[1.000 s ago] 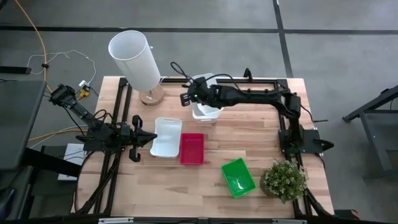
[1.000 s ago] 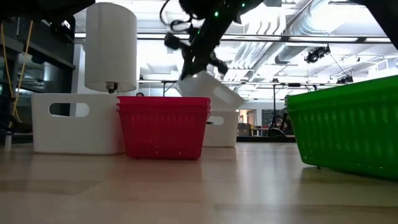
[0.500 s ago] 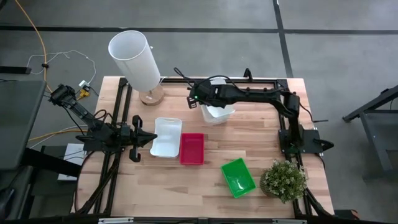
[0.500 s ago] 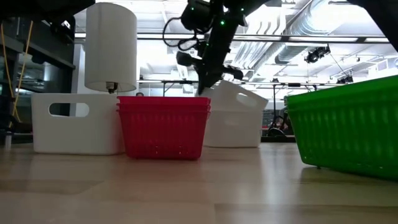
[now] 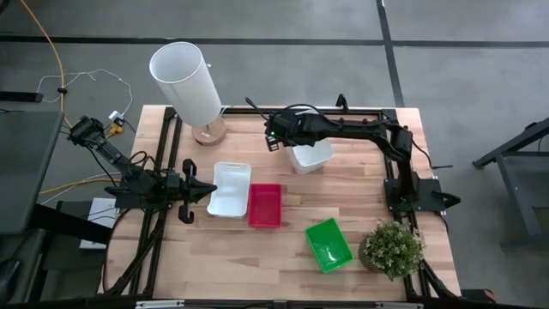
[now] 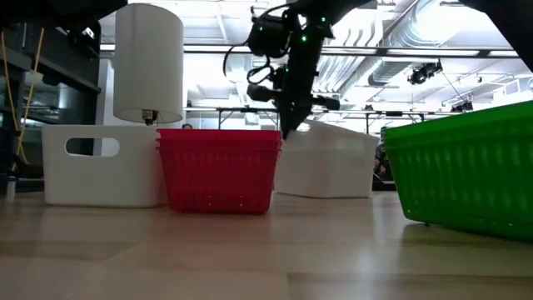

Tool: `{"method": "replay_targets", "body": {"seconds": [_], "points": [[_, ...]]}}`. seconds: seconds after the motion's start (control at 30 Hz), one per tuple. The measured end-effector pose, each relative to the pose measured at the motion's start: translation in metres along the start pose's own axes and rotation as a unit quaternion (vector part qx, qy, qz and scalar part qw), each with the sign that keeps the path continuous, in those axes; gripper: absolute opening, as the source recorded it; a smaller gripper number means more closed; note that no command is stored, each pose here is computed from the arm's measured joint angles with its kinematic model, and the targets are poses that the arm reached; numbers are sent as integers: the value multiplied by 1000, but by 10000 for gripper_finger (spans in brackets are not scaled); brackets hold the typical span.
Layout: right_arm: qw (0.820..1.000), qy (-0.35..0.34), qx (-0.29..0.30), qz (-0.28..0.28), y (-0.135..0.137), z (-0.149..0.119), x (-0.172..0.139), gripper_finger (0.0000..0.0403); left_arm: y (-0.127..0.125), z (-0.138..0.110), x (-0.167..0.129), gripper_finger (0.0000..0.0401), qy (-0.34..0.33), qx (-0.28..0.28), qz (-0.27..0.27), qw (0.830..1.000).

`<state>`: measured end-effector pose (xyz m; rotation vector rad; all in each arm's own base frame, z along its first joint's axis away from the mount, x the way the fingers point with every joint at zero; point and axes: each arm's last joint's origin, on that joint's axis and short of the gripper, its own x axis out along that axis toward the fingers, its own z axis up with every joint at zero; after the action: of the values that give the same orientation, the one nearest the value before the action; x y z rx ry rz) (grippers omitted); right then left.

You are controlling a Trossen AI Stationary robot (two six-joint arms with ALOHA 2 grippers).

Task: Stack baskets by color
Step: Stack the right white bin on top of the top white bin

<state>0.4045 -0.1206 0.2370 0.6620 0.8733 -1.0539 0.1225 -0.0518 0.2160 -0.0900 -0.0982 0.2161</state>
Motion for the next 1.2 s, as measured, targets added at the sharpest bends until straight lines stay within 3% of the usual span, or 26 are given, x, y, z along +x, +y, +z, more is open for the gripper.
{"method": "replay_targets", "body": {"seconds": [0.2, 0.63, 0.77, 1.0, 1.2], "points": [[999, 38, -15, -5, -3, -3, 11, 0, 0, 0, 0, 0, 0, 0, 0, 1000], [998, 36, -51, -7, -4, -1, 12, 5, 0, 0, 0, 0, 0, 0, 0, 1000], [996, 35, -77, -5, -4, -1, 12, 46, 0, 0, 0, 0, 0, 0, 0, 1000], [992, 25, -119, -8, -3, -2, 7, 168, 0, 0, 0, 0, 0, 0, 0, 1000], [987, 1, -160, -6, -15, 4, -35, 221, 0, -1, 0, 0, 3, 3, 0, 1000]]}}
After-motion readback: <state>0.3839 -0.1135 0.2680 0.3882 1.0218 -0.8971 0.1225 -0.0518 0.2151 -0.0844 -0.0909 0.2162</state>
